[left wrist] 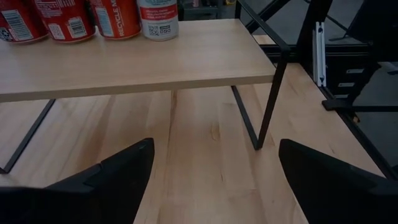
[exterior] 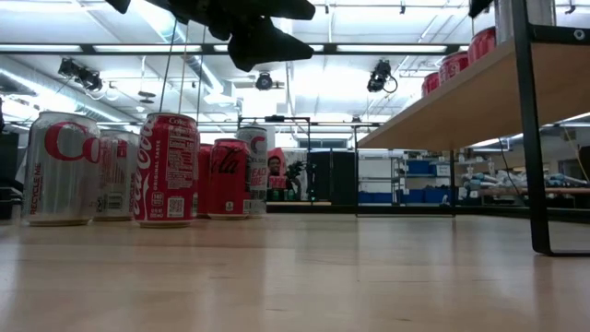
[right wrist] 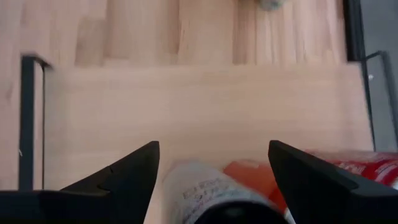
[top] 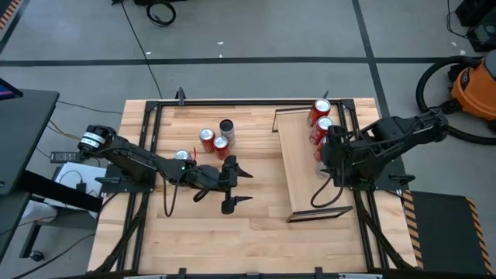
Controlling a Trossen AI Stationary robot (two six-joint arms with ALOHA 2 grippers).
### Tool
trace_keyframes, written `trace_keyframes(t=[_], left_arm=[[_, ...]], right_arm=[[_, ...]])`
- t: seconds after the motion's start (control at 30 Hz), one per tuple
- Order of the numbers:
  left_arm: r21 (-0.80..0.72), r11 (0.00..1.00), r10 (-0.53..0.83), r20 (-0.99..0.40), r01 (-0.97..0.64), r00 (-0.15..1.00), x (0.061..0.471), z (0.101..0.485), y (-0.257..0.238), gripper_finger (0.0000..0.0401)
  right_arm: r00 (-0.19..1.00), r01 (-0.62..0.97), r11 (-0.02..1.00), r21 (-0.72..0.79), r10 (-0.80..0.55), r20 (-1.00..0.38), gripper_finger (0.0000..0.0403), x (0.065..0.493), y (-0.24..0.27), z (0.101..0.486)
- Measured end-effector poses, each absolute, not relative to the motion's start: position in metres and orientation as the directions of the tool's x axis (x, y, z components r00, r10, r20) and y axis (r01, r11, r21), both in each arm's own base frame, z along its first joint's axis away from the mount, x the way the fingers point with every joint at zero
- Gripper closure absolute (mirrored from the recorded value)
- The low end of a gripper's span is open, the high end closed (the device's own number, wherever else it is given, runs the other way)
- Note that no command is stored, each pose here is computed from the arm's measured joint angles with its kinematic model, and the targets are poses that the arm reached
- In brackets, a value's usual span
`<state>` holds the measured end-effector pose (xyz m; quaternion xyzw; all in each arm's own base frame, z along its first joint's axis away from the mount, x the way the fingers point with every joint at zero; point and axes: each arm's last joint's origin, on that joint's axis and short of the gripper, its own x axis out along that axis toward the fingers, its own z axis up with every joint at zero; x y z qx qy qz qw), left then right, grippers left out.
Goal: Place canned beverage on shelf
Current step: Put the white pink soda can on the shelf aligned with the other white pink soda can
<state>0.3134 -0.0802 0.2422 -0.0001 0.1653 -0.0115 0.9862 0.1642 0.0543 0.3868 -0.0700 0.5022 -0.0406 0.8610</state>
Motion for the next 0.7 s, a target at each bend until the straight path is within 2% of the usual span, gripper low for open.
trace_keyframes(t=[0.17,0.33,0.53,0.7], left_arm=[[0.015,1.0,0.025,-0.321,-0.022,0.947,0.315,0.246,-0.078,0.0044],[-0.026,0.993,0.104,-0.324,-0.119,0.94,0.32,0.245,-0.057,0.0044],[0.032,0.988,0.153,-0.3,-0.15,0.942,0.324,0.247,-0.036,0.0044],[0.126,0.984,0.157,-0.292,-0.125,0.944,0.325,0.249,-0.028,0.0044]], right_arm=[[0.556,0.031,0.987,-0.16,-0.15,-0.817,0.0089,0.162,0.051,0.405],[0.535,0.127,0.961,-0.246,-0.275,-0.798,0.0089,0.146,0.038,0.414],[0.553,0.28,0.932,-0.23,-0.352,-0.755,0.0089,0.135,0.02,0.421],[0.611,0.283,0.944,-0.17,-0.314,-0.727,0.0089,0.143,0.014,0.426]])
